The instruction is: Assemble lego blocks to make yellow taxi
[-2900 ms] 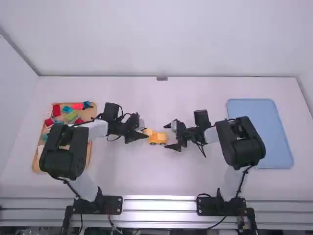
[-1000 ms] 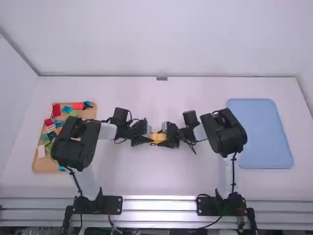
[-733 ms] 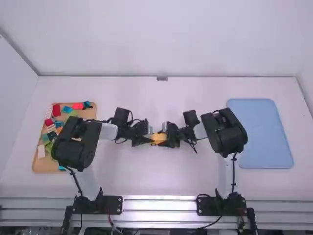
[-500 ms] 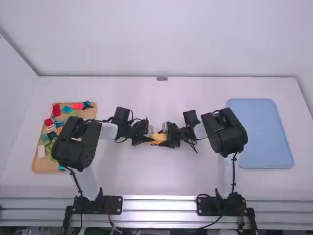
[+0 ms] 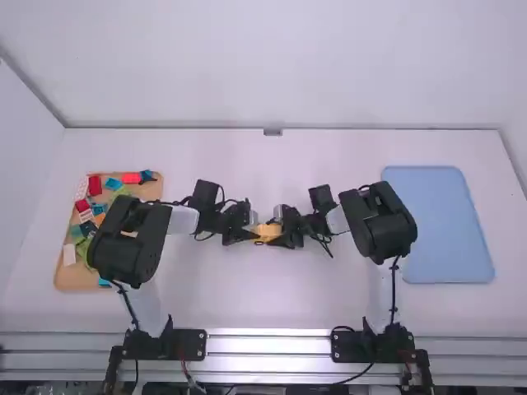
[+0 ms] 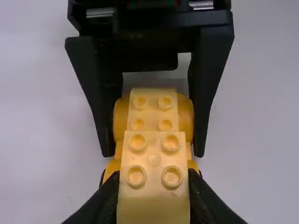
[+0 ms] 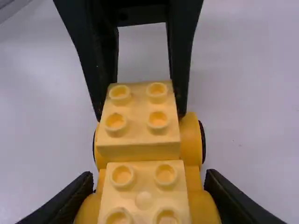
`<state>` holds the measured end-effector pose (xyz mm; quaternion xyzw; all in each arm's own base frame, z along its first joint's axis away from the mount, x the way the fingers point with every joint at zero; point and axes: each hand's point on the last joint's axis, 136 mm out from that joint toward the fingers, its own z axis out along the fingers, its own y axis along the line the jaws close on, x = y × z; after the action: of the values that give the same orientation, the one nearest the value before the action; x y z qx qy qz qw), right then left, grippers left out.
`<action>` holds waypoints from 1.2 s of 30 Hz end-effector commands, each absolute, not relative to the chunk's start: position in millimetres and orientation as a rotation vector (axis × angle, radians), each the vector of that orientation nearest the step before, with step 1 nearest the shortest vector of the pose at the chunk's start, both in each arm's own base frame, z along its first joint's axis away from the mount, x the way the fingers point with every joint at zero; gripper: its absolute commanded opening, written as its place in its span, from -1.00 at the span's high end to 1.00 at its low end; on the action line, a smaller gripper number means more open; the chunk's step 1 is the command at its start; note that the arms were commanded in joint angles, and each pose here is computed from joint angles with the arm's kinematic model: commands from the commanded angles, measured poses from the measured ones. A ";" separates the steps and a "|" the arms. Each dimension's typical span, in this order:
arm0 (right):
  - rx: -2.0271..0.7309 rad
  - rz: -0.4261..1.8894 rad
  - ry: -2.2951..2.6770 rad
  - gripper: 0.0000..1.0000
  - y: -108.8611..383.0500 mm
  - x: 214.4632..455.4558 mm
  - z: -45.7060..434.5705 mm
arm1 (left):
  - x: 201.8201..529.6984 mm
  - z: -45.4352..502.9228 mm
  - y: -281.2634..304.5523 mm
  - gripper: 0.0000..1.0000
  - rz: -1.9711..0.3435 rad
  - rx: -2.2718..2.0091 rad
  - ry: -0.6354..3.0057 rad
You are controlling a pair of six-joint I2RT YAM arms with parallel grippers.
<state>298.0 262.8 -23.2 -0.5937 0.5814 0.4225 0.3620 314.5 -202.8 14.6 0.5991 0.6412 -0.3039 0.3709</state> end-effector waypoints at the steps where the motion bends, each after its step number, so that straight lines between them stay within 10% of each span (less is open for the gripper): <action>1: -1.520 1.089 1.553 0.02 260.6 297.3 -31.5 | 307.7 13.2 -206.1 0.84 -0.835 1.529 1.648; 36: -1.523 1.093 1.555 -0.01 261.5 295.8 -31.9 | 312.3 15.2 -206.8 0.49 -0.836 1.501 1.665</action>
<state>297.2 263.3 -23.3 -0.5939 0.5812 0.4234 0.3609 317.4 -202.8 15.3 0.5881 0.6511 -0.3056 0.3699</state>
